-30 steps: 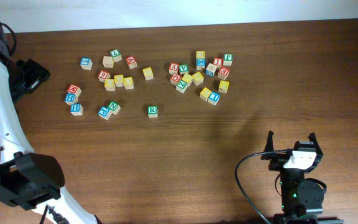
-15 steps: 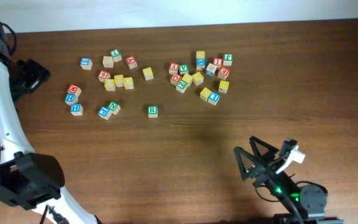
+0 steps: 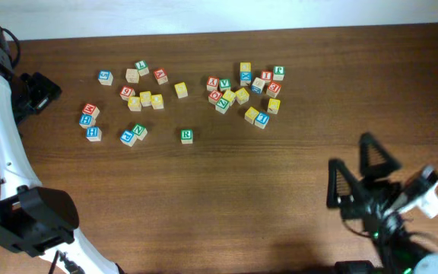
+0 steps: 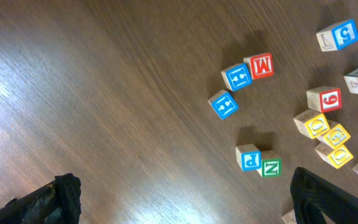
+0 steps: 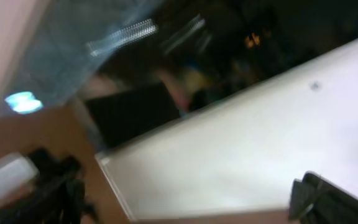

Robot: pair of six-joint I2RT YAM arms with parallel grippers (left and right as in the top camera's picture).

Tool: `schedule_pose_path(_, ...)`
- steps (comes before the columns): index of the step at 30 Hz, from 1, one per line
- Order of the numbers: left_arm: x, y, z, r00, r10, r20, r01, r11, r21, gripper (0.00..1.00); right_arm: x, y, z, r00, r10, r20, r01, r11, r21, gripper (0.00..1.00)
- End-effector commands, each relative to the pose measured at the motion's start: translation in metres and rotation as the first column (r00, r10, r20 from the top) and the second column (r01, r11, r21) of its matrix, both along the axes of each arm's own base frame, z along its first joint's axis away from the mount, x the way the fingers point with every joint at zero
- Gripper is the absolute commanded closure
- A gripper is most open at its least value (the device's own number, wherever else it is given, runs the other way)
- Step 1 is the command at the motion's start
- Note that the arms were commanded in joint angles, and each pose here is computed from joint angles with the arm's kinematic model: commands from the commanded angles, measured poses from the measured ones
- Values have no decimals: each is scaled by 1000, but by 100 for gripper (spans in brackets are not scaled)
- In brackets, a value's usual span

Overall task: Spell out RSS
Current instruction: 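Move the right gripper over the right block cluster toward the yellow S block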

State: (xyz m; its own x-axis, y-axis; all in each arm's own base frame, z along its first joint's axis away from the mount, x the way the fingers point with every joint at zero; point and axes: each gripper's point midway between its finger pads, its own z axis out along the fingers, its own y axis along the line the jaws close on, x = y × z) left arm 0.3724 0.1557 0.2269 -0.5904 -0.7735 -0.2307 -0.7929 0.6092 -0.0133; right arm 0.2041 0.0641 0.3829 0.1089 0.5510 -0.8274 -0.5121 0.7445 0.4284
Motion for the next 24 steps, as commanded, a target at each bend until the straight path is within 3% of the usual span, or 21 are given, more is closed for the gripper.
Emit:
schedule_pose_path(1, -3, 5, 8, 1000, 7, 13, -7, 1000, 21, 1, 24, 4, 42, 997, -82, 9, 81, 949, -304, 2)
schedule_pose_path(5, -4, 7, 8, 1000, 12, 13, -12, 1000, 21, 1, 76, 3, 47, 961, -116, -251, -13, 887, -461, 2)
schedule_pose_path(10, -4, 7, 8, 1000, 12, 13, -12, 1000, 21, 1, 134, 4, 23, 797, -120, -592, -212, 862, -460, 2)
schedule_pose_path(13, -4, 7, 8, 1000, 12, 13, -12, 1000, 21, 1, 149, 33, 0, 653, 48, -756, -419, 854, -308, 2)
schedule_pose_path(17, -4, 7, 8, 1000, 12, 13, -12, 1000, 21, 1, 160, 72, -28, 469, 324, -822, -617, 786, -42, 2)
schedule_pose_path(18, -4, 7, 8, 1000, 12, 13, -12, 1000, 21, 1, 164, 80, -35, 432, 362, -826, -642, 766, 0, 9)
schedule_pose_path(19, -4, 7, 8, 1000, 12, 13, -12, 1000, 21, 1, 170, 88, -43, 408, 387, -827, -663, 748, 24, 41)
schedule_pose_path(20, -4, 7, 8, 1000, 12, 13, -12, 1000, 21, 1, 176, 95, -56, 369, 383, -847, -663, 747, 49, 48)
schedule_pose_path(21, -4, 7, 8, 1000, 12, 13, -12, 1000, 21, 1, 182, 98, -73, 333, 337, -881, -640, 767, 52, 48)
schedule_pose_path(24, -4, 7, 8, 1000, 12, 13, -12, 1000, 21, 1, 201, 95, -116, 279, 78, -957, -490, 869, -72, 22)
